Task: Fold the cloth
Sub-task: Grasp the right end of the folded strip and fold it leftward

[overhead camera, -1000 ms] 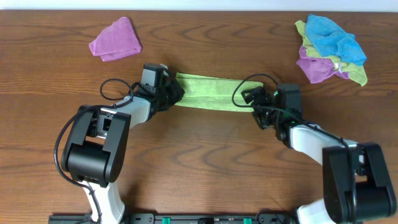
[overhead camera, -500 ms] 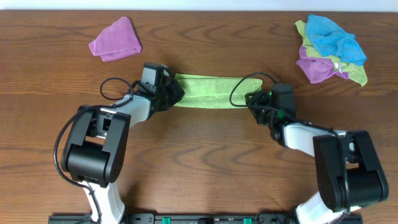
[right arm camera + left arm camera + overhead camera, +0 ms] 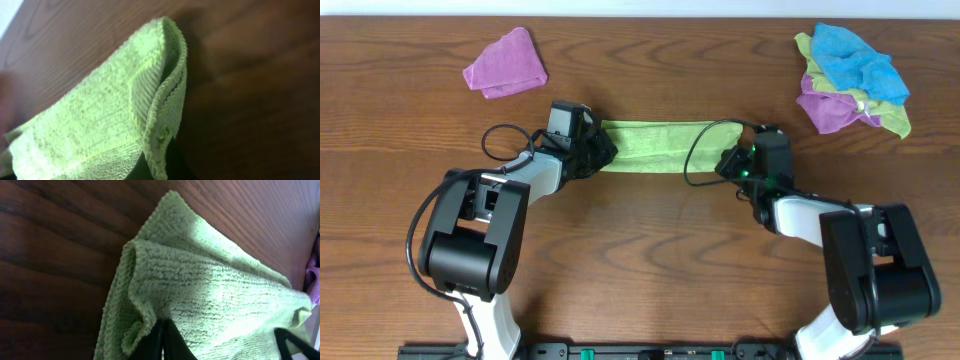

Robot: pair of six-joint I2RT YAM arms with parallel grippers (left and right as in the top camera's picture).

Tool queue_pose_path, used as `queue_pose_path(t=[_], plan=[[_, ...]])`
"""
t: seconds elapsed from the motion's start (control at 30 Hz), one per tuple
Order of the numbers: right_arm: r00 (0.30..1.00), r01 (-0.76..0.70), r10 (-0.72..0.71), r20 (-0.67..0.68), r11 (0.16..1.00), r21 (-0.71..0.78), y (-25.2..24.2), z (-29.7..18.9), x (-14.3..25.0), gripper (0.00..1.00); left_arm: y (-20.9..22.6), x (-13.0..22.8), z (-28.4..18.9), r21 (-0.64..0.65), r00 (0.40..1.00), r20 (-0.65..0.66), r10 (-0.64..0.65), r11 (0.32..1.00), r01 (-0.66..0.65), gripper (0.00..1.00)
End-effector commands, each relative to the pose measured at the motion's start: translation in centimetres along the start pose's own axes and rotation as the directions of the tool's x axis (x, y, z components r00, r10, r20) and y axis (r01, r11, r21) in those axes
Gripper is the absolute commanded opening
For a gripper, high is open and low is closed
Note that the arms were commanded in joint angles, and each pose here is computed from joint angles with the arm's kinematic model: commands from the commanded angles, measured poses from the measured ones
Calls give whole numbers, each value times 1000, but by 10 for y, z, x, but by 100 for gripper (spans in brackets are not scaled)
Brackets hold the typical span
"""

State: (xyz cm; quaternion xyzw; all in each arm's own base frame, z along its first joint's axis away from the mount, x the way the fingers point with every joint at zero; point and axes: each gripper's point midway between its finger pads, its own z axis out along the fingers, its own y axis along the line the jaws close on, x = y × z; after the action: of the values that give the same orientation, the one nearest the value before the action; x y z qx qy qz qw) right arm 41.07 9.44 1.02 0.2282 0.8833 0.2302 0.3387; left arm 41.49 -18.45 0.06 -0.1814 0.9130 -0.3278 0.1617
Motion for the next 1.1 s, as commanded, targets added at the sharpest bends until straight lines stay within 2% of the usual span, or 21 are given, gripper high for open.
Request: queue_pose_path(t=[0.0,0.2,0.33,0.47,0.6,0.77,1.07], plan=[[988,146,-144,48,987,-60,37,-9,-24,1,18,22,8,-44,997,-72,-14,999,10,6],[951,308,-305,46,948,-81,84,-24,-37,1,10,14,7,-28,998,-56,4,1000,-6,5],[936,351,-347,54,929,-117,112,-27,-38,1,4,9,7,-18,999,-46,12,1000,-13,6],[915,403,-397,64,900,-169,143,-31,-27,1,4,8,7,-19,999,-42,13,1000,-14,6],[887,458,-459,53,858,-231,173,-35,2,1,4,8,7,-18,999,-42,15,1000,-15,5],[864,494,-501,40,832,-251,185,-36,24,1,-8,5,4,20,997,-46,55,998,-55,6],[858,502,-513,30,824,-262,189,-35,34,1,-23,-16,-20,28,995,-10,100,995,-100,6]])
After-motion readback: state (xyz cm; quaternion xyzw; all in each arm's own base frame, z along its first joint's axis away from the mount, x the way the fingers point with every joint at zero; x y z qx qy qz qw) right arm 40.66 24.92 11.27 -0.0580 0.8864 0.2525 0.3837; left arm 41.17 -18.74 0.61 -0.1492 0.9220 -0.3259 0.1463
